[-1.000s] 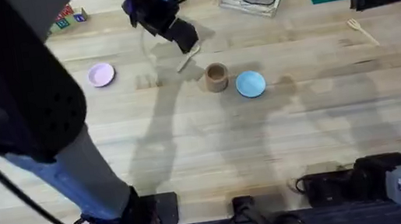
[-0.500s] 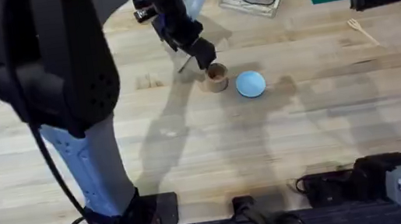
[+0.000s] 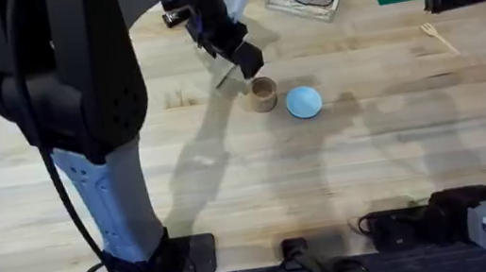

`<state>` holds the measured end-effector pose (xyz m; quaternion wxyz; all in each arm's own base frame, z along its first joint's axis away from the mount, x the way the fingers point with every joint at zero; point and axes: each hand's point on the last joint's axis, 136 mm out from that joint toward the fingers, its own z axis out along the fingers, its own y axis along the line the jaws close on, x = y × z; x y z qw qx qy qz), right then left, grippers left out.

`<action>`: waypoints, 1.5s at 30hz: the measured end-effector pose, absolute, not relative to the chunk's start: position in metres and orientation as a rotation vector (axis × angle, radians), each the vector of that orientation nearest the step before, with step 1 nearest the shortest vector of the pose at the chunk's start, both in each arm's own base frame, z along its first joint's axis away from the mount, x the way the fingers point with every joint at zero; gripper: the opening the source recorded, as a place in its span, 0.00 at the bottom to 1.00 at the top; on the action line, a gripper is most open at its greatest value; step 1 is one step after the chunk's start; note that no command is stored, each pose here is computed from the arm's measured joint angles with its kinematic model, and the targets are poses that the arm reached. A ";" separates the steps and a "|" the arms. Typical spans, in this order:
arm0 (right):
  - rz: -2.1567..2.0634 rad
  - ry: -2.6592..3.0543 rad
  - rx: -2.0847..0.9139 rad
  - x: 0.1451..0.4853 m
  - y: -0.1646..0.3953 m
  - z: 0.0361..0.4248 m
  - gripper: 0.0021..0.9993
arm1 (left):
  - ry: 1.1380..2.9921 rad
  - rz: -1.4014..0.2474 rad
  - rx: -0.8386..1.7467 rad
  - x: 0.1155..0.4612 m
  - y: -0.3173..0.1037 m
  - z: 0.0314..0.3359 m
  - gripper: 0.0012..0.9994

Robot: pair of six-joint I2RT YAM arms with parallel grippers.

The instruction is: Pick up a utensil and set it on the pink plate, then put the other utensil in the container.

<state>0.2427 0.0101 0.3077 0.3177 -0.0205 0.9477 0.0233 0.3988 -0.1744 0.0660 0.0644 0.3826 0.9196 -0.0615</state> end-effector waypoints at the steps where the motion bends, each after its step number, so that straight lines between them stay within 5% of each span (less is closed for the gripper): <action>1: 0.061 2.494 -0.054 0.243 0.010 0.308 1.00 | 2.775 -0.185 1.154 0.399 -0.175 0.066 0.99; 20: 0.061 2.494 -0.054 0.243 0.010 0.308 1.00 | 2.821 -0.198 1.044 0.414 -0.145 0.054 0.99; 45: 0.061 2.494 -0.054 0.243 0.010 0.308 1.00 | 2.832 -0.230 1.083 0.411 -0.162 0.040 0.99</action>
